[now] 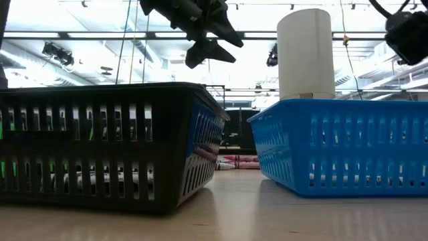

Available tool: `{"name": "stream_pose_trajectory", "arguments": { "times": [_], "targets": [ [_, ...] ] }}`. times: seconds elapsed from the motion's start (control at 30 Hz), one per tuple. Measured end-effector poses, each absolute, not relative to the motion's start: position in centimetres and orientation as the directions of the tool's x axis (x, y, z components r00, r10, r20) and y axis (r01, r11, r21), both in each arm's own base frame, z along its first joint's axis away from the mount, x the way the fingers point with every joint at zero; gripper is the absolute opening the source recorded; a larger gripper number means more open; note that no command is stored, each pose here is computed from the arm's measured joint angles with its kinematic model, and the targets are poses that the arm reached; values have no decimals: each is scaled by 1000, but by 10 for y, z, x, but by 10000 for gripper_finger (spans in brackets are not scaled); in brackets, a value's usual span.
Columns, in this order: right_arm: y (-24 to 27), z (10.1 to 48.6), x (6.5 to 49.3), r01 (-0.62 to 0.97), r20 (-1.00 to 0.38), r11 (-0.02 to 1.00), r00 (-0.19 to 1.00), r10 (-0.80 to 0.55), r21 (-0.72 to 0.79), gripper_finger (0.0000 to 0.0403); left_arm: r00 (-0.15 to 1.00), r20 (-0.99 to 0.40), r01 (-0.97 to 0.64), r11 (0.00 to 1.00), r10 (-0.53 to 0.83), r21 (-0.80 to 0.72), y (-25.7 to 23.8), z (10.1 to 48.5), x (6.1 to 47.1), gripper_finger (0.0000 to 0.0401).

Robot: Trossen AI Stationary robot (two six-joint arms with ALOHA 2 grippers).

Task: Sort crayons
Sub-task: Put the red crayon into the right blue basket, then put the black crayon into the left blue basket

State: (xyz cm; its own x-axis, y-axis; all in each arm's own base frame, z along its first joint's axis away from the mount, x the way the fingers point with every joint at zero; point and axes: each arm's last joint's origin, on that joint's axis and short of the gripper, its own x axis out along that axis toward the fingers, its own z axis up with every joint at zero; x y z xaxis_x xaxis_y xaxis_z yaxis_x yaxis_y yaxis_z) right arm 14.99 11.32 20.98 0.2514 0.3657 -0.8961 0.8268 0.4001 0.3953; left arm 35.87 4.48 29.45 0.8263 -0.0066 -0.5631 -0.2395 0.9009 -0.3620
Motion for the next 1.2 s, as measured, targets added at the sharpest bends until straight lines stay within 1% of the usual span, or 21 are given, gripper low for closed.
{"name": "stream_pose_trajectory", "arguments": {
  "times": [0.1,0.23,0.4,0.57,0.67,0.77,0.83,1.03,1.2],
  "targets": [
    [114,207,147,834,-898,402,224,380,378,98,810,-587,-234,911,-11,-340,44,292,357,203],
    [113,209,148,820,-893,425,210,398,383,122,757,-652,-162,957,-36,-241,34,281,353,203],
    [103,227,158,816,-902,424,253,349,393,121,681,-729,-111,975,-68,-195,21,245,344,203],
    [91,245,165,809,-910,435,281,304,395,119,612,-782,-116,964,-121,-240,16,216,331,203],
    [83,252,170,795,-909,446,322,264,411,119,570,-813,-133,963,-121,-236,16,201,323,203],
    [73,254,177,778,-907,467,375,190,420,118,549,-832,-159,968,-77,-195,17,187,316,203],
    [67,255,181,772,-901,473,412,135,424,118,547,-835,-157,973,-58,-171,17,176,311,203],
    [48,259,194,758,-851,473,525,-32,450,118,619,-785,-124,984,-26,-130,17,151,301,203],
    [39,264,204,724,-791,475,605,-91,500,118,686,-727,-123,989,22,-86,18,146,300,203]
  ]
}}
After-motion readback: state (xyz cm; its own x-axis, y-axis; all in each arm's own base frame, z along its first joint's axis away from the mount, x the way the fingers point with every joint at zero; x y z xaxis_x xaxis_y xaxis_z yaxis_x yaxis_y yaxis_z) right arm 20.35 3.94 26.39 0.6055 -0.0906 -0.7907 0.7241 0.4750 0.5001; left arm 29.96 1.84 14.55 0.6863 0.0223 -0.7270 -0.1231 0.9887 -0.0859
